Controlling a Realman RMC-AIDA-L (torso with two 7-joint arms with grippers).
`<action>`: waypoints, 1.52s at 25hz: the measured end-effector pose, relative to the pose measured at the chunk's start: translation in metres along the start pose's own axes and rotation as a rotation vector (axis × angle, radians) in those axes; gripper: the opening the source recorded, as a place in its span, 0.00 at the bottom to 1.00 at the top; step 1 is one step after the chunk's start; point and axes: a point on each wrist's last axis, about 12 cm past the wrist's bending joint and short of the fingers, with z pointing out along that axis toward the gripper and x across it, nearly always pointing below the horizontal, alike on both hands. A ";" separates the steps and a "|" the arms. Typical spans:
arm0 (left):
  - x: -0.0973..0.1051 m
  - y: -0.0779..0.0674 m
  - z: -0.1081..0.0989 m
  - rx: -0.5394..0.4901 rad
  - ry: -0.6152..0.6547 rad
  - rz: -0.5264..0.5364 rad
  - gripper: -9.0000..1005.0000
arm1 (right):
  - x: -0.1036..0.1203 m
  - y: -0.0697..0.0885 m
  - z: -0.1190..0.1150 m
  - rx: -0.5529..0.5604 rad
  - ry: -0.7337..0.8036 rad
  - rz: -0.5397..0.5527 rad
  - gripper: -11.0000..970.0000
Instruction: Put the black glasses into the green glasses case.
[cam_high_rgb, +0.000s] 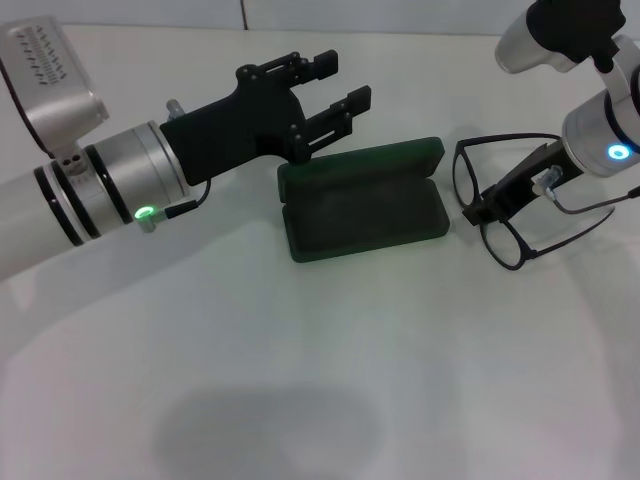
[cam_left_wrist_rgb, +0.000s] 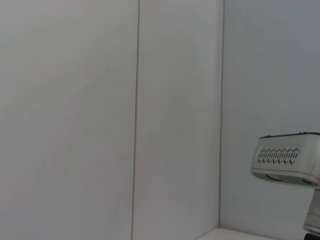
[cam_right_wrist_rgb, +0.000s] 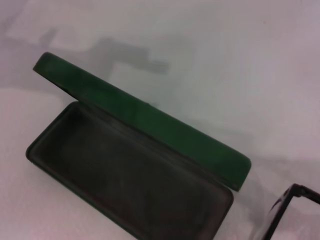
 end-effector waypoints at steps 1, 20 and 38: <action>0.000 0.000 0.000 0.000 0.000 0.000 0.57 | 0.001 0.000 0.000 0.000 0.001 0.001 0.37; 0.002 -0.003 0.001 0.010 0.004 -0.008 0.57 | 0.006 -0.005 0.003 0.026 -0.005 0.010 0.26; 0.006 -0.004 -0.004 -0.001 0.007 -0.016 0.57 | 0.009 -0.006 0.000 0.058 -0.027 -0.025 0.16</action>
